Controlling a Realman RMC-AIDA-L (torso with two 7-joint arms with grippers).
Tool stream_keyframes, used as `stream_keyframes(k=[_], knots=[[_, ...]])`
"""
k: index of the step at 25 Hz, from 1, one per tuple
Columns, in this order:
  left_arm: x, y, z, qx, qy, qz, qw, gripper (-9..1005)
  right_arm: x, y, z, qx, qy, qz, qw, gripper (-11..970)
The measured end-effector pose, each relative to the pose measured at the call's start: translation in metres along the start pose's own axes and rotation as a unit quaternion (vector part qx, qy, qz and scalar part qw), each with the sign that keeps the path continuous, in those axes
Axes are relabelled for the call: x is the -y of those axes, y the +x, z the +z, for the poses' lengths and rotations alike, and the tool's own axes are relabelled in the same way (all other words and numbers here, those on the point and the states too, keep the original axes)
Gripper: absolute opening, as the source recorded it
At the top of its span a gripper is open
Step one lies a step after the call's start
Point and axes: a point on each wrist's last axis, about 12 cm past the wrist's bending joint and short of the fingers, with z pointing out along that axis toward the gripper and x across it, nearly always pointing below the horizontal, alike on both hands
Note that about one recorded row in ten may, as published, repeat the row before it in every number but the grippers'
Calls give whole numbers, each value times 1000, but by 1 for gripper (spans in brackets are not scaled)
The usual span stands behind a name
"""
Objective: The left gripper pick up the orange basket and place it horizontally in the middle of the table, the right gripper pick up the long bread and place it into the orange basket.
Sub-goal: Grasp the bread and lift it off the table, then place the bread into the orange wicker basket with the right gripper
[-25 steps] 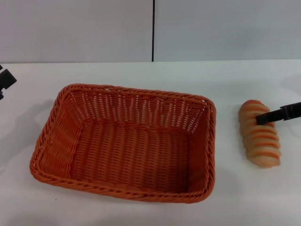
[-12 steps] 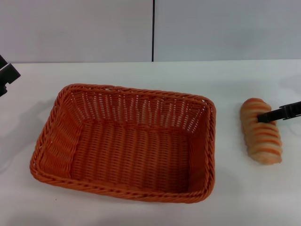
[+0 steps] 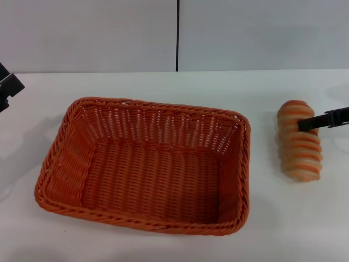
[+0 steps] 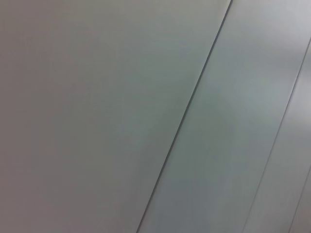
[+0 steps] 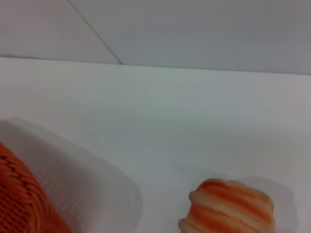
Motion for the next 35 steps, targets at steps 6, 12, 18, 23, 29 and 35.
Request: stream_keyframes(k=[6,12,18,23,29,35], knots=[[0,0,0,0,0,0,1000,755,-4,-3,-9,7,-11,-10,1000,339],[-1,-1,-1,0,-1,2,1000,755,-23,-19,-55,37,1,-44,998,317],[-1,-3,-1,3,-2,4,1000,755,-52,-34,-83,49,-2,-84,995,284],[-1,-3,-1,5,-2,6,1000,755,-82,-48,-79,57,-66,-129,988,235],[0,-4,-1,8,1,7,1000,755,-131,-64,-31,9,-182,-196,964,187],[1,-3,-2,12,3,5,1000,755,-158,-73,17,-33,-214,-238,947,181]])
